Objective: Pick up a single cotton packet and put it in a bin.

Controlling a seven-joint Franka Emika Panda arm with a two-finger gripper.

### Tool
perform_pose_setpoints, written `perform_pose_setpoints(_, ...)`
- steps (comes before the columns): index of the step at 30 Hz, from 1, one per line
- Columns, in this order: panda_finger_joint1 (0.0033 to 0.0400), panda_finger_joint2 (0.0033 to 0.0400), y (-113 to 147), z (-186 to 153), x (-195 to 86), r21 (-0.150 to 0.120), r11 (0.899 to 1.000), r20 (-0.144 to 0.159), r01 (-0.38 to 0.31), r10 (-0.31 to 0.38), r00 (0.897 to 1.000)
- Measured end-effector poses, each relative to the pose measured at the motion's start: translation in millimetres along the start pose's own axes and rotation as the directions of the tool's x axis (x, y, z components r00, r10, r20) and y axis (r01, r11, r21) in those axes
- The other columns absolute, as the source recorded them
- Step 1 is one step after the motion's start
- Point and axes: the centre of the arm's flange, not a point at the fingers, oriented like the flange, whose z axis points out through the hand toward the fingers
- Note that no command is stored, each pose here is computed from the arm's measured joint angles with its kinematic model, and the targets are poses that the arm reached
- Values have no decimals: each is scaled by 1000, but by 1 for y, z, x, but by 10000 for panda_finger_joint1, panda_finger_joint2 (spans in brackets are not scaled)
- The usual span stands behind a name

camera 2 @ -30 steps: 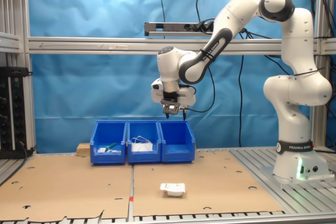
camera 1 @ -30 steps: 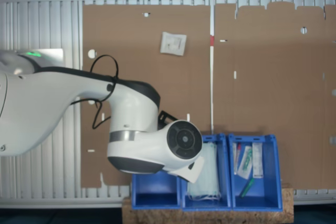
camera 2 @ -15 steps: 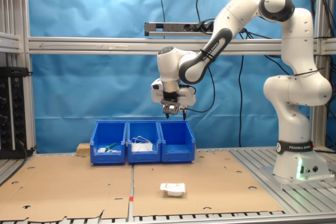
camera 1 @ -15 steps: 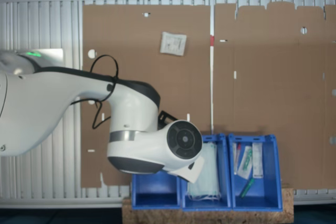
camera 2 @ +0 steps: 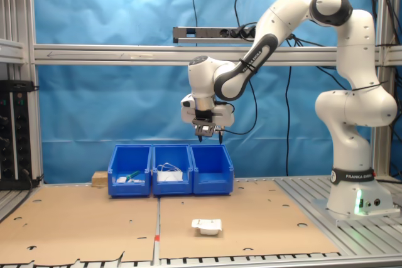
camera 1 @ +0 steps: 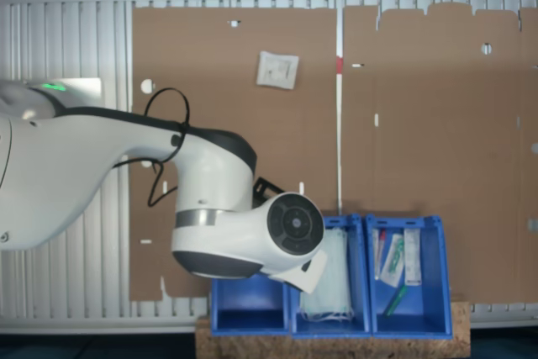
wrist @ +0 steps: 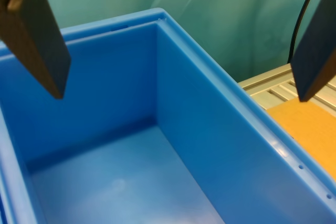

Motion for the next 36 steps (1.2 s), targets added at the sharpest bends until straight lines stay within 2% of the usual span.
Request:
perform_pose_setpoints(27,400,400,0,0,0,0,1000,0,0,0,1000)
perform_pose_setpoints(36,400,400,-3,-9,3,5,1000,-27,7,-7,1000)
